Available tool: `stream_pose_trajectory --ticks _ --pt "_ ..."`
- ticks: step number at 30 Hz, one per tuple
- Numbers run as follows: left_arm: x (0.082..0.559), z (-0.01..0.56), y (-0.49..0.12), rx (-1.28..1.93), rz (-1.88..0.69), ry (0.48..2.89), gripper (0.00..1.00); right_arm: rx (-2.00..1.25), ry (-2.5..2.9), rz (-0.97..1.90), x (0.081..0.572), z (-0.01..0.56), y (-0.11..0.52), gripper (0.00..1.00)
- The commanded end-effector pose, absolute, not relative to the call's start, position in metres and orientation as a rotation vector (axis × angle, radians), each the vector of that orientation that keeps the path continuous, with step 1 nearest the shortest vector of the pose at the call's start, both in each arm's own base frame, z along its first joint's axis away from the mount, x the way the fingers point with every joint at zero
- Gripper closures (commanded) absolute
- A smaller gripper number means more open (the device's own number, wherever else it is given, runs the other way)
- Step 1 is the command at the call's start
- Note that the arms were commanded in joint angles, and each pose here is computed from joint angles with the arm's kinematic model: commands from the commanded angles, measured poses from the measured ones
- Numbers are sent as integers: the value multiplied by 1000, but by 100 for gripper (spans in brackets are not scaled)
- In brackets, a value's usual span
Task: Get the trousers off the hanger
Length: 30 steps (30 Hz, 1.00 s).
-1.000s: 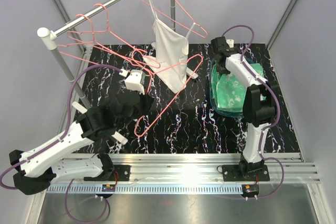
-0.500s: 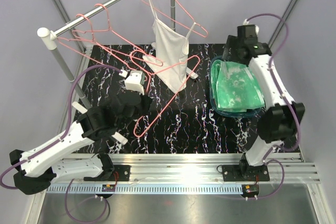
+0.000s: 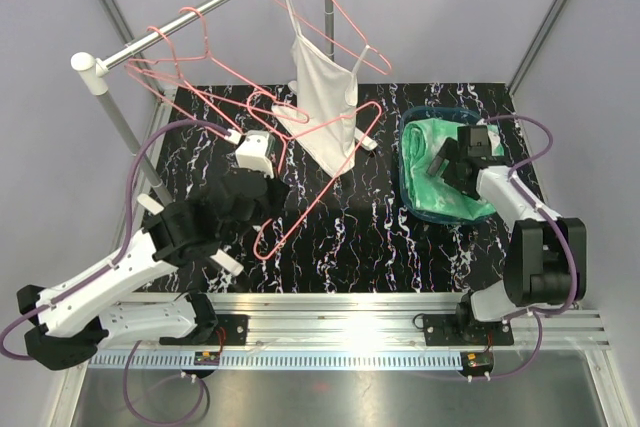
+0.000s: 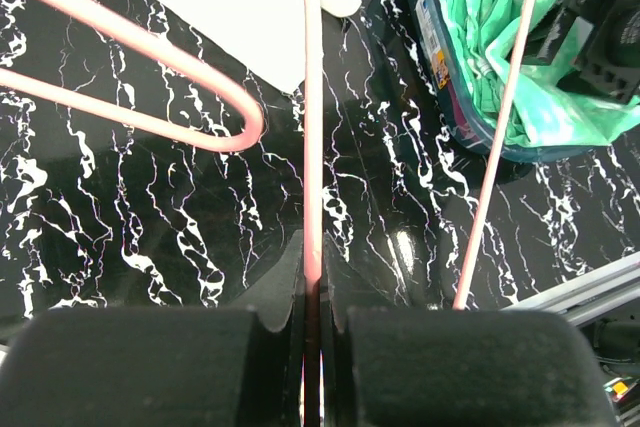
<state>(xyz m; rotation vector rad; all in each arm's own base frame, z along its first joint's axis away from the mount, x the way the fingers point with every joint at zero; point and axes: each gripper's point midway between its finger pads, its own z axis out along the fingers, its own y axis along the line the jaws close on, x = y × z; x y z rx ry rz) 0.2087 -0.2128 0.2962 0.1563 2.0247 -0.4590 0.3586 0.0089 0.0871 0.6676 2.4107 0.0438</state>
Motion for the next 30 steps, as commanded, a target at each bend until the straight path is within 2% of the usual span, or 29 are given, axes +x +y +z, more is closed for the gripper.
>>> stream_pose_trajectory --ticks 1,4,7,11,14,16,20,24,27,30 --pt "208 328 -213 106 -540 1961 100 903 2512 193 337 25 35 1" --pt "205 329 -206 91 -540 1957 100 935 2476 216 334 27 36 1" --pt "203 331 -197 80 -524 1953 100 862 2426 178 346 76 28 0" --pt "201 338 -192 69 -533 1940 100 687 2236 202 376 182 22 1" --pt "200 343 -191 62 -543 1932 100 549 2159 190 391 226 21 1" --pt "199 344 -191 57 -552 1935 100 486 2151 143 408 235 16 1" --pt "197 352 -189 42 -566 1931 100 468 2243 50 439 205 9 1" --pt "198 371 -178 6 -531 1927 100 548 2412 43 450 125 15 1" --pt "201 381 -172 -1 -480 1935 100 647 2578 31 447 35 20 1" --pt "199 391 -171 25 -477 1930 100 655 2652 51 450 5 27 1"
